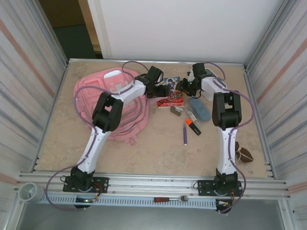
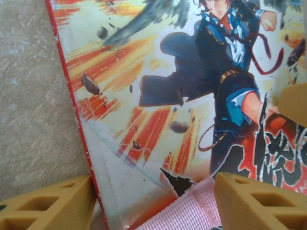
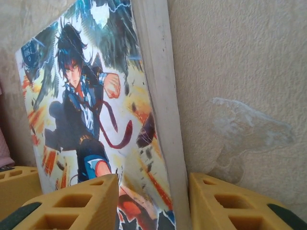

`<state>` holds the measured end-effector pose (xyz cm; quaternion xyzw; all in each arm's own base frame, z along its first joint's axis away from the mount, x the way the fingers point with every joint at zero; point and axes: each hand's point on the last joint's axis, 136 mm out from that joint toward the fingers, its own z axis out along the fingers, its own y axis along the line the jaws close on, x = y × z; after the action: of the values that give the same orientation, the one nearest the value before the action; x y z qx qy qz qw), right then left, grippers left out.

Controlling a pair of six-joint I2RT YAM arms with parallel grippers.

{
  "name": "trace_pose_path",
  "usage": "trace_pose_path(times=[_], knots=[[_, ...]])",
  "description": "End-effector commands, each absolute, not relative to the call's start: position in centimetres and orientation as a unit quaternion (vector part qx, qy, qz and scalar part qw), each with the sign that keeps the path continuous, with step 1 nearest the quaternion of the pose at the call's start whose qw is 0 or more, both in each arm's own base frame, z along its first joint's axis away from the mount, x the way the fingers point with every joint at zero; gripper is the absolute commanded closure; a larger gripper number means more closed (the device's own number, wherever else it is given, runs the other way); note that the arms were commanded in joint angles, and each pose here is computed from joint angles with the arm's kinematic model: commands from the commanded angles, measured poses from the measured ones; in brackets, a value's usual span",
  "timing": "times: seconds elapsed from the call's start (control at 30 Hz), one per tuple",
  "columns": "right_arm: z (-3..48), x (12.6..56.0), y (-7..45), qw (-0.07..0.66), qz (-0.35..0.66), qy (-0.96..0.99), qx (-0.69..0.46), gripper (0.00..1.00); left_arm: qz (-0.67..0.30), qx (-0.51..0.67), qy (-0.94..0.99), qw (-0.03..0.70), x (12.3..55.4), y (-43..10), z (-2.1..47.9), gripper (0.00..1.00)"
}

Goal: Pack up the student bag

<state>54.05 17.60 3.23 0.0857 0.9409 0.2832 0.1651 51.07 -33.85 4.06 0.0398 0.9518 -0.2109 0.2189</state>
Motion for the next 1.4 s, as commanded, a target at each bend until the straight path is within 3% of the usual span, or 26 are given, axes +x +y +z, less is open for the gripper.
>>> trace_pose_path(times=[0.0, 0.23, 0.37, 0.63, 0.93, 1.13, 1.37], knots=[[3.0, 53.3, 19.7, 0.136, 0.328, 0.932, 0.067, 0.64, -0.242, 0.046, 0.951, 0.188, 50.1, -35.4, 2.9, 0.34], [5.9, 53.5, 20.1, 0.163, 0.349, 0.921, 0.053, 0.91, -0.252, 0.049, 0.949, 0.182, 49.9, -35.8, 2.8, 0.35], [7.2, 53.5, 20.1, 0.175, 0.351, 0.918, 0.047, 1.00, -0.254, 0.049, 0.948, 0.184, 49.9, -35.7, 3.1, 0.34], [10.3, 53.9, 18.4, 0.219, 0.353, 0.907, 0.065, 1.00, -0.269, 0.039, 0.939, 0.210, 50.7, -34.5, 6.2, 0.30], [16.6, 54.0, 17.8, 0.265, 0.426, 0.860, 0.091, 1.00, -0.304, 0.044, 0.905, 0.295, 51.4, -32.2, 14.9, 0.25], [20.8, 53.5, 16.9, 0.290, 0.464, 0.831, 0.099, 1.00, -0.336, 0.040, 0.872, 0.353, 50.4, -29.9, 21.1, 0.23], [26.8, 51.9, 17.3, 0.322, 0.509, 0.794, 0.078, 1.00, -0.361, 0.030, 0.845, 0.394, 47.6, -27.4, 25.1, 0.21]])
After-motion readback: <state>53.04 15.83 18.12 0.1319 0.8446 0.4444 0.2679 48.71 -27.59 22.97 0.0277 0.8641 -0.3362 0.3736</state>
